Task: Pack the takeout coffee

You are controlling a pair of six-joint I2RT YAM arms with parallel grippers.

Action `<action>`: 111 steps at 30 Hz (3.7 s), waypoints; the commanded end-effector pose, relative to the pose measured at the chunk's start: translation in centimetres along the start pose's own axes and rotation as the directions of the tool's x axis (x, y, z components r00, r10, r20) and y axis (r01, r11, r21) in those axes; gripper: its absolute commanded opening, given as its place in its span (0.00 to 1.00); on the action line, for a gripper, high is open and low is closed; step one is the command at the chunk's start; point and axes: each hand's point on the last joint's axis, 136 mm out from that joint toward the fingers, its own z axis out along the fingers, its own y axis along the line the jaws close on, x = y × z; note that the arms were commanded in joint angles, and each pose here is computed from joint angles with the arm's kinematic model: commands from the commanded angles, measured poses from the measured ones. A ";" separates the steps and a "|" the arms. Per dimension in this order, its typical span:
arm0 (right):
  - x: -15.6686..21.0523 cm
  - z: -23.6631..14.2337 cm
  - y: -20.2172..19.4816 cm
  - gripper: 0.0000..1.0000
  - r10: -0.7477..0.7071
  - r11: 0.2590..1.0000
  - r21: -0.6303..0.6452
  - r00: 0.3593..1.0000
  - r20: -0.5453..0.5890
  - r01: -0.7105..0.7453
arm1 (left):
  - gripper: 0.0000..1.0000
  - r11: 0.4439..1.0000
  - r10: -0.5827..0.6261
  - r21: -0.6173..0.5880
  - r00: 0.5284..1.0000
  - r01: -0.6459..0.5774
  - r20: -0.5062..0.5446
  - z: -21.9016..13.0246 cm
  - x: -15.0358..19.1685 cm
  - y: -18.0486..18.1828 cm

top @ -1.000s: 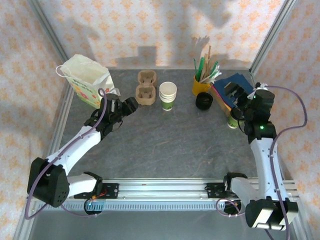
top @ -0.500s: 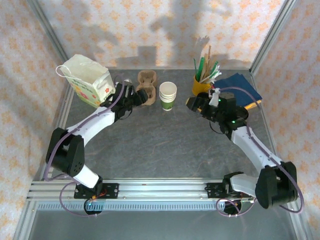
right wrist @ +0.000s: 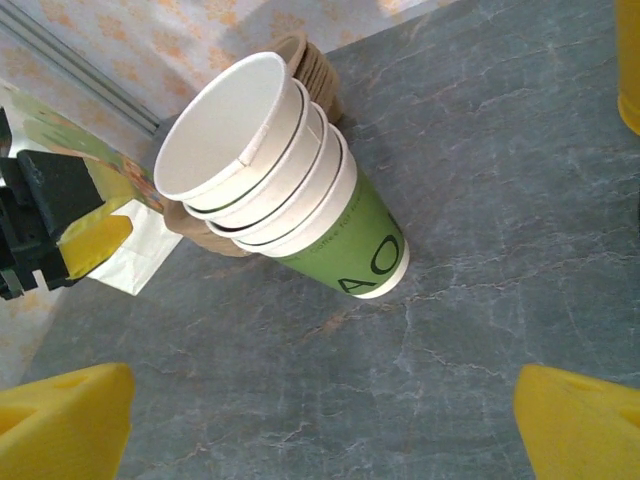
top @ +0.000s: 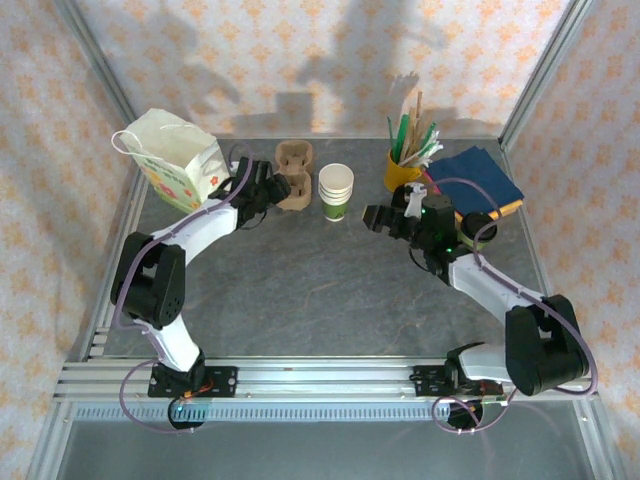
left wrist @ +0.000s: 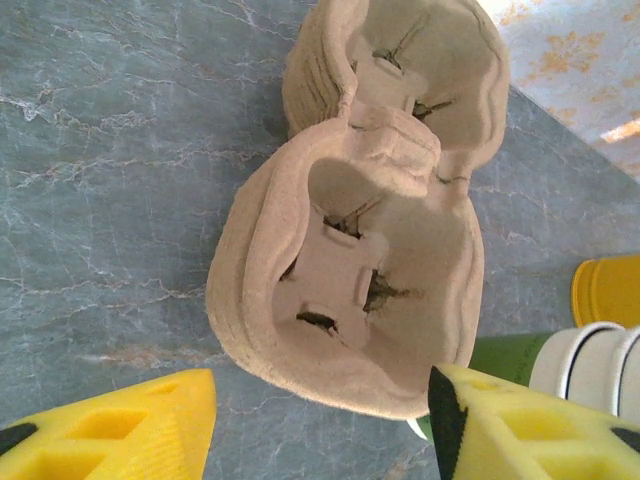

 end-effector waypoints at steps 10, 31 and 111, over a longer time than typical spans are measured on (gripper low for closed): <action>-1.2 -0.5 1.5 0.95 -0.030 0.997 -0.063 0.996 0.087 0.036 | 0.55 0.996 -0.057 -0.061 0.998 0.058 0.020 2.5 -1.2 0.3; -0.7 -0.1 1.3 0.95 -0.016 0.998 -0.058 0.998 0.068 0.020 | 0.55 0.996 -0.078 -0.043 0.997 0.079 0.014 3.3 -0.6 0.3; -0.3 0.7 0.5 0.95 -0.010 1.000 -0.016 0.999 0.032 0.010 | 0.19 0.964 -0.205 0.186 0.976 0.189 0.070 0.2 -3.2 -3.9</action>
